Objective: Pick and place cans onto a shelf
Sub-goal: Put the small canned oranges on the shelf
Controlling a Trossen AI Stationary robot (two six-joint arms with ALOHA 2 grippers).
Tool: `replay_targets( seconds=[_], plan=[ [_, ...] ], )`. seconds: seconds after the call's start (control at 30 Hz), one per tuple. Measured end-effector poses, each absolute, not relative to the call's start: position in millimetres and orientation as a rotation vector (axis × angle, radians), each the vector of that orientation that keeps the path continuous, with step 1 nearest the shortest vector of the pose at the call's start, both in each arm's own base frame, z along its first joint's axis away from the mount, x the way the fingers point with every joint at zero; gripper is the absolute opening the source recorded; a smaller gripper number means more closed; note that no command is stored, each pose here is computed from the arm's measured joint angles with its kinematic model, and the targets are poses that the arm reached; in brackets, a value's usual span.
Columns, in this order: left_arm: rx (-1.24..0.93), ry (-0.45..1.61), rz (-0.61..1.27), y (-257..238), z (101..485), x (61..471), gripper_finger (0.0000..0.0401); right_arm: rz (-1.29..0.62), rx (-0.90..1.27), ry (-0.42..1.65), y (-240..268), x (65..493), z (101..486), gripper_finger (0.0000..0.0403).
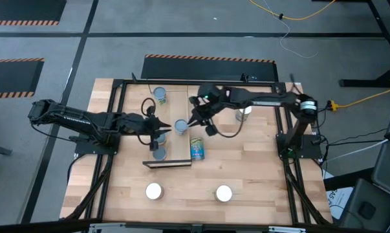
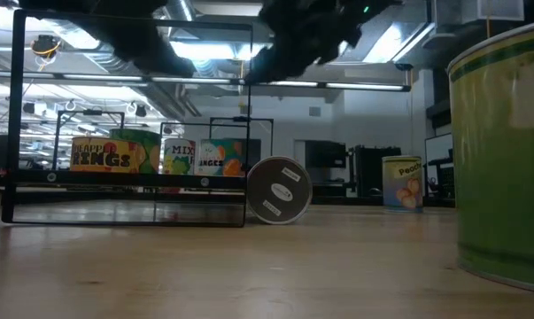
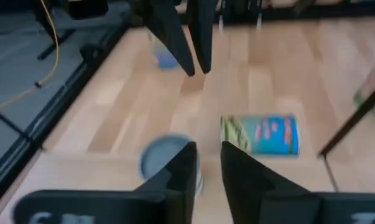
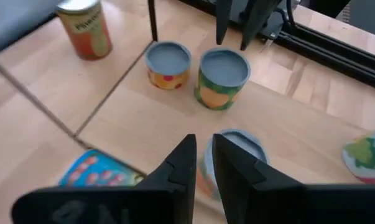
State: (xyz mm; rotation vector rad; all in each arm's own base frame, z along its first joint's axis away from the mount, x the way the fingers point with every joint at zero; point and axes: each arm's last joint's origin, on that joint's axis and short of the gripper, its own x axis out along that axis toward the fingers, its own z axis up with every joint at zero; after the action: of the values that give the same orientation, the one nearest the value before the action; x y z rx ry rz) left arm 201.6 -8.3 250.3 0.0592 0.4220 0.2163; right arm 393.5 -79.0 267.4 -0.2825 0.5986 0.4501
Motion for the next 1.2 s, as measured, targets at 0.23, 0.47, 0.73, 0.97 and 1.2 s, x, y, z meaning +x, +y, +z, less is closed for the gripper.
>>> replay_targets(
  seconds=[0.23, 0.47, 0.73, 0.97, 1.2],
  plan=[
    [0.105, 0.287, 0.195, -9, 262, 210, 0.0117, 0.426, -0.267, 0.628, -77, 343, 311, 0.0058],
    [0.171, 0.248, 0.122, -8, 258, 228, 0.0119, 0.415, -0.253, 0.629, -68, 306, 293, 0.0058],
    [0.142, 0.33, 0.068, 6, 256, 259, 0.0119, 0.408, -0.227, 0.66, -65, 291, 256, 0.0058],
    [0.094, 0.56, 0.053, 21, 248, 278, 0.0119, 0.415, -0.213, 0.688, -64, 287, 244, 0.0058],
    [0.054, 0.717, 0.027, 31, 233, 280, 0.0119, 0.413, -0.216, 0.682, -64, 287, 244, 0.0058]
  ],
)
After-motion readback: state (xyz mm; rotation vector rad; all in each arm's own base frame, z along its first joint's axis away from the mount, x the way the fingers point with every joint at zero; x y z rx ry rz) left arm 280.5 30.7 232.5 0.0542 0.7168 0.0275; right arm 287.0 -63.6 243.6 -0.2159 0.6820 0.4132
